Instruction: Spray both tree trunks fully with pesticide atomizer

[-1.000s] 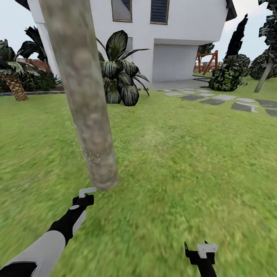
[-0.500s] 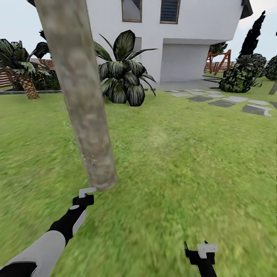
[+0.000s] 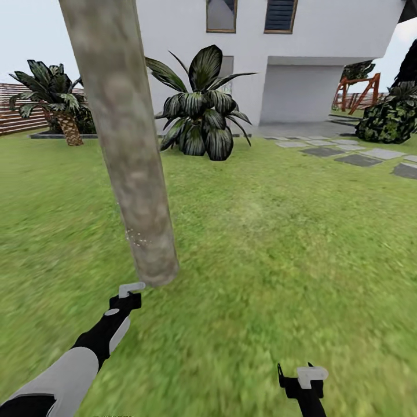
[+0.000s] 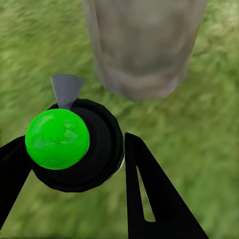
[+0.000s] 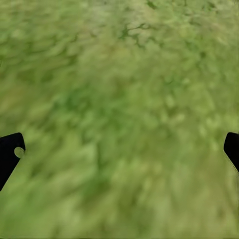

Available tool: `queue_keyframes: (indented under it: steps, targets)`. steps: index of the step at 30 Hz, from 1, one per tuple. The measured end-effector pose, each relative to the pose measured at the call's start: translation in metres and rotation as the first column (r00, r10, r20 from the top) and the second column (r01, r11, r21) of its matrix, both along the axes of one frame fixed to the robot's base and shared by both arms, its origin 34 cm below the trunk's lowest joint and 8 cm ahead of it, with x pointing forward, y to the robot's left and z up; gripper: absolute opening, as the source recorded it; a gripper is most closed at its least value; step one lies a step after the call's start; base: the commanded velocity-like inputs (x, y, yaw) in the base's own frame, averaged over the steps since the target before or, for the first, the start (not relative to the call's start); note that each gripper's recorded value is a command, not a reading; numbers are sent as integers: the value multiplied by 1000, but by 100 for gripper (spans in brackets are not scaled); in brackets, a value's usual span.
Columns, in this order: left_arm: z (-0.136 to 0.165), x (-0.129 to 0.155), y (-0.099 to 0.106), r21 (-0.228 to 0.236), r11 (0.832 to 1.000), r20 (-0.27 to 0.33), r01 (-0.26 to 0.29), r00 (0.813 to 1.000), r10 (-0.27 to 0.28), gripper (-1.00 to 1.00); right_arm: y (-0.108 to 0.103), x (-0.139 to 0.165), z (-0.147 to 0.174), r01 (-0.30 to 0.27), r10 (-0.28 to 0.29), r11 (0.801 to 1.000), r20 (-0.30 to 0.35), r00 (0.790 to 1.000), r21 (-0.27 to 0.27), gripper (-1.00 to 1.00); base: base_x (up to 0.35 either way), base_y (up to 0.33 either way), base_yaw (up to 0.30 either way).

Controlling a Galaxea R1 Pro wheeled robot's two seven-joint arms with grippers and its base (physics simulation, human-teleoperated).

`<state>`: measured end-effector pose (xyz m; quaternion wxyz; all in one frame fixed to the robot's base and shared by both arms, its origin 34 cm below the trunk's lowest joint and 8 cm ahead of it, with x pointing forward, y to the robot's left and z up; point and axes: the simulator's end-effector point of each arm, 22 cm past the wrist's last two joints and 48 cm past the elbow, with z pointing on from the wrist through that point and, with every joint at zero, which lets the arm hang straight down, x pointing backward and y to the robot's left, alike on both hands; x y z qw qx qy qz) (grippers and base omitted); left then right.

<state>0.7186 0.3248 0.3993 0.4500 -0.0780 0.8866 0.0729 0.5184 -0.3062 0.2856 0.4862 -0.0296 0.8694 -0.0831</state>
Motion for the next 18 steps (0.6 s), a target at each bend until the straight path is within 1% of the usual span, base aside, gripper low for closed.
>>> queue_keyframes:
  steps: [9,18]
  targets:
    - [0,0,-1,-1,1000,-1,1,1000,-1,-100,0,0,0,0,0,1000,0,1000,0,100,81,-268,276]
    - [0,0,-2,-3,1000,0,1,1000,-1,-100,0,0,0,0,0,1000,0,1000,0,100,5,-271,276]
